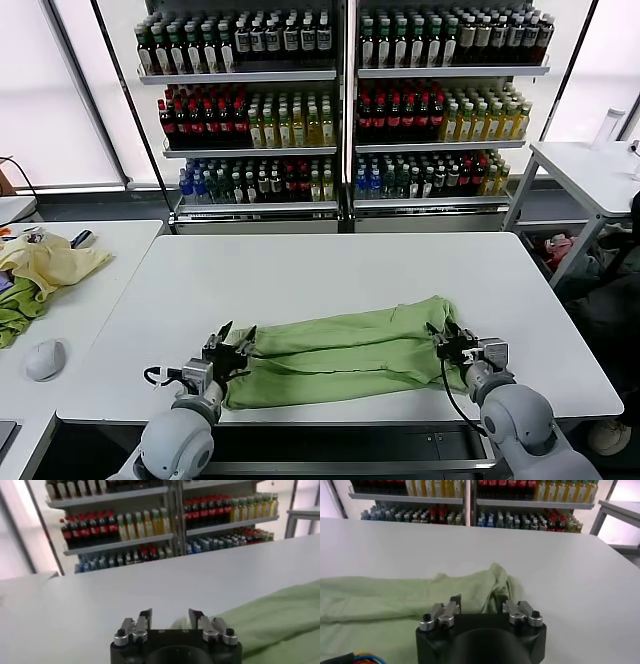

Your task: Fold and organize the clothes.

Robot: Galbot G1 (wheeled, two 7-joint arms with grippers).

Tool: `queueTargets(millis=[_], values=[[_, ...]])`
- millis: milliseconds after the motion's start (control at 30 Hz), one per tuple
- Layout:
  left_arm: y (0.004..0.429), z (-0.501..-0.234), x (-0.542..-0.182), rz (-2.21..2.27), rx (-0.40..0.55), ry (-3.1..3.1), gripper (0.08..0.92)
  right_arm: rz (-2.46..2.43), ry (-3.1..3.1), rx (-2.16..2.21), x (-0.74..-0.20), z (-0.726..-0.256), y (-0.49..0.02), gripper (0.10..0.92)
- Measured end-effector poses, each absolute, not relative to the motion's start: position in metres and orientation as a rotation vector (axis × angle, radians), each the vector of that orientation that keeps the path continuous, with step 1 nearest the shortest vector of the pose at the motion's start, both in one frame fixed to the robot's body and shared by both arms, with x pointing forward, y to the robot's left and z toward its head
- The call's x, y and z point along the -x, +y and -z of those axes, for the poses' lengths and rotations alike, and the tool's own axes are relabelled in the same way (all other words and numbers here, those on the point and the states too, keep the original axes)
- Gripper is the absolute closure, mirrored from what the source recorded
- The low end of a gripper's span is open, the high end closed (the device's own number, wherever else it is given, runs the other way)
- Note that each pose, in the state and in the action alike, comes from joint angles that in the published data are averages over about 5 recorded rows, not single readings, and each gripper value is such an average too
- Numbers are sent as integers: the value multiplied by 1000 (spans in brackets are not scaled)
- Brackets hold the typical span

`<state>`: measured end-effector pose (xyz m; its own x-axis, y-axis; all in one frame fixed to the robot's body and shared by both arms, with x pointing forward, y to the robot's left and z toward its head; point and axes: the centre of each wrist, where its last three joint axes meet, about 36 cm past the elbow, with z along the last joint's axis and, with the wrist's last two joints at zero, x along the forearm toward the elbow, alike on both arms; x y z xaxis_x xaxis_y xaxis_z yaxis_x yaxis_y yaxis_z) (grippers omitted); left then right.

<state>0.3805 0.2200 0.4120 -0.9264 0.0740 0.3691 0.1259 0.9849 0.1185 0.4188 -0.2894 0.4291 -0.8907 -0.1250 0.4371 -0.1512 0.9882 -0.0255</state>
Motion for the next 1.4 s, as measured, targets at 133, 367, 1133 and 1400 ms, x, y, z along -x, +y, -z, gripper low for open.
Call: queueTargets(millis=[133,367,1133,1400], values=[[211,-406,-368,179,92,-2747,302,-89,-2684,-205,-418,-429,-288,301],[200,-392,-359,149,-8,-2709,182,-96,-2693,-215,-418,-434,-288,202],[210,-370,-360,-64,-53,-2662,760,-79,-2727,-226,-418,-445,-292,200],[270,-383,-378,-17,-112,-2680,874,-74,-2750,-249,-419,-453,-288,200]])
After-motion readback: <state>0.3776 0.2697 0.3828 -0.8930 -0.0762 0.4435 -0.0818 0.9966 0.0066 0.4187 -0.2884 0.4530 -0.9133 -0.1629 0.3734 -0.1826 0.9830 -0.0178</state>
